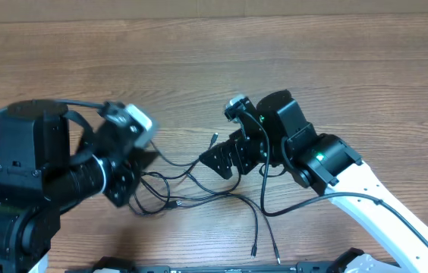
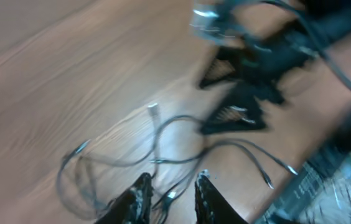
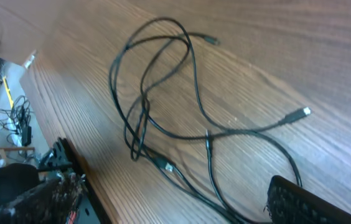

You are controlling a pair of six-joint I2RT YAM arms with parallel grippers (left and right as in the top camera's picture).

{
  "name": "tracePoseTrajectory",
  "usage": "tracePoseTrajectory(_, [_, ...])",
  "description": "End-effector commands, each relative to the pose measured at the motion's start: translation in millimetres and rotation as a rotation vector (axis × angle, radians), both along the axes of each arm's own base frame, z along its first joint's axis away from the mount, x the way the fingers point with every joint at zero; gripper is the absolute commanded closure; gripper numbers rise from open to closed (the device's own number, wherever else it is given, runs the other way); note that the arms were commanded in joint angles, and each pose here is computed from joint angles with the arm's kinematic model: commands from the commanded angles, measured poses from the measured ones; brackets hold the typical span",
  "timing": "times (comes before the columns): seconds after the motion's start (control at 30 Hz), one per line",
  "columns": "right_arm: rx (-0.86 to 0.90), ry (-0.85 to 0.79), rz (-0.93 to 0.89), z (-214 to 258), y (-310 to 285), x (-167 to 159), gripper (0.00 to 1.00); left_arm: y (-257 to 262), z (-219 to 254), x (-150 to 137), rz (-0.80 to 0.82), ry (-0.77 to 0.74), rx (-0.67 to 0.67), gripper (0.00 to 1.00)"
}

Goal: Untangle cables

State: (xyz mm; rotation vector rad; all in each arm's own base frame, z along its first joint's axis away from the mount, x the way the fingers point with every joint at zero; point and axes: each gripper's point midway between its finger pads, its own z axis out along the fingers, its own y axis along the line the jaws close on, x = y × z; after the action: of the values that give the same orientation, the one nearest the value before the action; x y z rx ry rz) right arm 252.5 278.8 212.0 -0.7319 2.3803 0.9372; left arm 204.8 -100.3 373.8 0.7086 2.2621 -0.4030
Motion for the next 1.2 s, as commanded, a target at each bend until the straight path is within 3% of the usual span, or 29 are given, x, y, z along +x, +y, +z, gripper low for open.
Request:
tracePoseTrajectory(0.0, [0.012, -0.027, 0.028, 8, 4, 2, 0.04, 45, -2, 16, 0.381, 0.038, 0.043, 0.76])
tracePoseTrajectory(0.27, [0.009, -0.068, 0.026, 11, 5, 8, 0.07, 49, -70, 14, 0.486, 0.302, 0.082, 0.75])
tracePoseTrajectory(0.5, [-0.044, -0.124, -0.048, 9, -4, 24, 0.07, 42, -132, 11, 0.678, 0.572, 0.008, 0.73])
tracePoseTrajectory(0.73, [-0.045, -0.123, -0.047, 8, -4, 24, 0.07, 48, -169, 9, 0.851, 0.678, 0.007, 0.71])
tracePoseTrajectory(0.77, [-0.046, -0.121, -0.047, 8, -4, 23, 0.07, 56, -175, 7, 0.910, 0.678, 0.030, 0.68])
tracePoseTrajectory(0.87, [-0.052, -0.113, -0.047, 6, -5, 22, 0.07, 73, -190, 2, 1.069, 0.684, 0.070, 0.48])
tracePoseTrajectory(0.93, [-0.054, -0.111, -0.046, 6, -6, 22, 0.07, 74, -200, 3, 1.084, 0.687, 0.071, 0.38])
tracePoseTrajectory(1.17, [-0.054, -0.111, -0.045, 6, -5, 21, 0.07, 72, -229, 17, 1.051, 0.652, 0.065, 0.33])
